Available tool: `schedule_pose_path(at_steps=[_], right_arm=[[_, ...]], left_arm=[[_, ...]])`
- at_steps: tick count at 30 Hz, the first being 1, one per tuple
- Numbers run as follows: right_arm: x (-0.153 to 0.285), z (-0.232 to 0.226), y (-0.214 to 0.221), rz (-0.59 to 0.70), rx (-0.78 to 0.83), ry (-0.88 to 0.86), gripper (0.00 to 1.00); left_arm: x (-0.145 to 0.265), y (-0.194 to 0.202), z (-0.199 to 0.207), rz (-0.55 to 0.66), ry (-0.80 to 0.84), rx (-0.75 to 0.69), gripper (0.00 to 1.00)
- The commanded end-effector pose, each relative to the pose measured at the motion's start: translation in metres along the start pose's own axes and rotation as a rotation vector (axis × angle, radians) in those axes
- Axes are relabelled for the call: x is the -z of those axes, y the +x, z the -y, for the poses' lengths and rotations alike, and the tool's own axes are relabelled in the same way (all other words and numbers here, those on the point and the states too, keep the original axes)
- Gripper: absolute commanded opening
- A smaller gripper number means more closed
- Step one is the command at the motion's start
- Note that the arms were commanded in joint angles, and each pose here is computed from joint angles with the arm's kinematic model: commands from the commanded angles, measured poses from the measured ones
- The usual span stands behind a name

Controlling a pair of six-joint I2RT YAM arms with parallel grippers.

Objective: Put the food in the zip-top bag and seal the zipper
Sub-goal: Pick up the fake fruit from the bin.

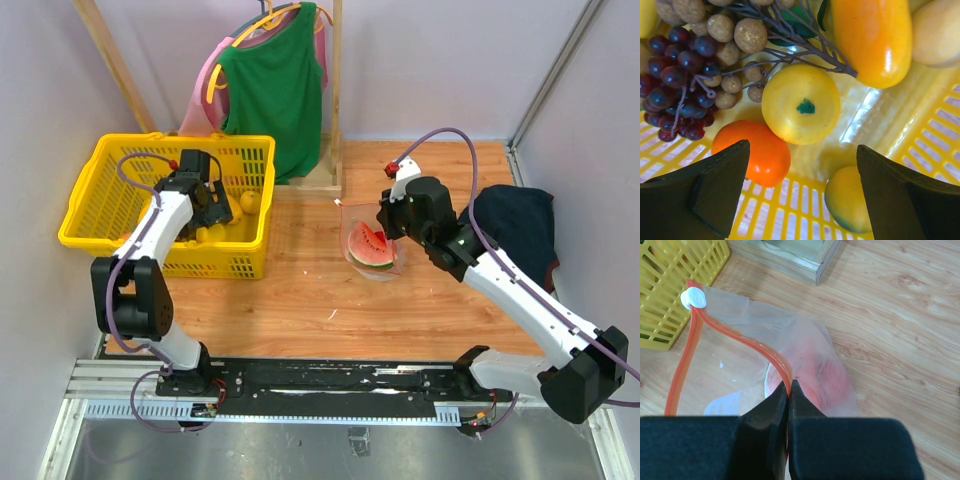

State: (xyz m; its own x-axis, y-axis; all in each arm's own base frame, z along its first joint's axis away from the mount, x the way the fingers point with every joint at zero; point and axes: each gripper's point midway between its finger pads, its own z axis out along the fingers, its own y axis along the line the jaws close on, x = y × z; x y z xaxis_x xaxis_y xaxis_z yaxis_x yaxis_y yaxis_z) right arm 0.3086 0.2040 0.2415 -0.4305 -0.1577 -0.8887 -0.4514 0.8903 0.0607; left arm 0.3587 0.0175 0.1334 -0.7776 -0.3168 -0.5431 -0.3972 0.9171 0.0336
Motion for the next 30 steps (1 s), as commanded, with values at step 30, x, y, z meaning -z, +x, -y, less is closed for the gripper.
schedule_pose_path(at_steps=[30], right_arm=[[-0.009,-0.013,0.003,0.001,-0.004,-0.063,0.01]], left_arm=[[-0.095,0.034,0.006,-0.198,0.057,0.071,0.98]])
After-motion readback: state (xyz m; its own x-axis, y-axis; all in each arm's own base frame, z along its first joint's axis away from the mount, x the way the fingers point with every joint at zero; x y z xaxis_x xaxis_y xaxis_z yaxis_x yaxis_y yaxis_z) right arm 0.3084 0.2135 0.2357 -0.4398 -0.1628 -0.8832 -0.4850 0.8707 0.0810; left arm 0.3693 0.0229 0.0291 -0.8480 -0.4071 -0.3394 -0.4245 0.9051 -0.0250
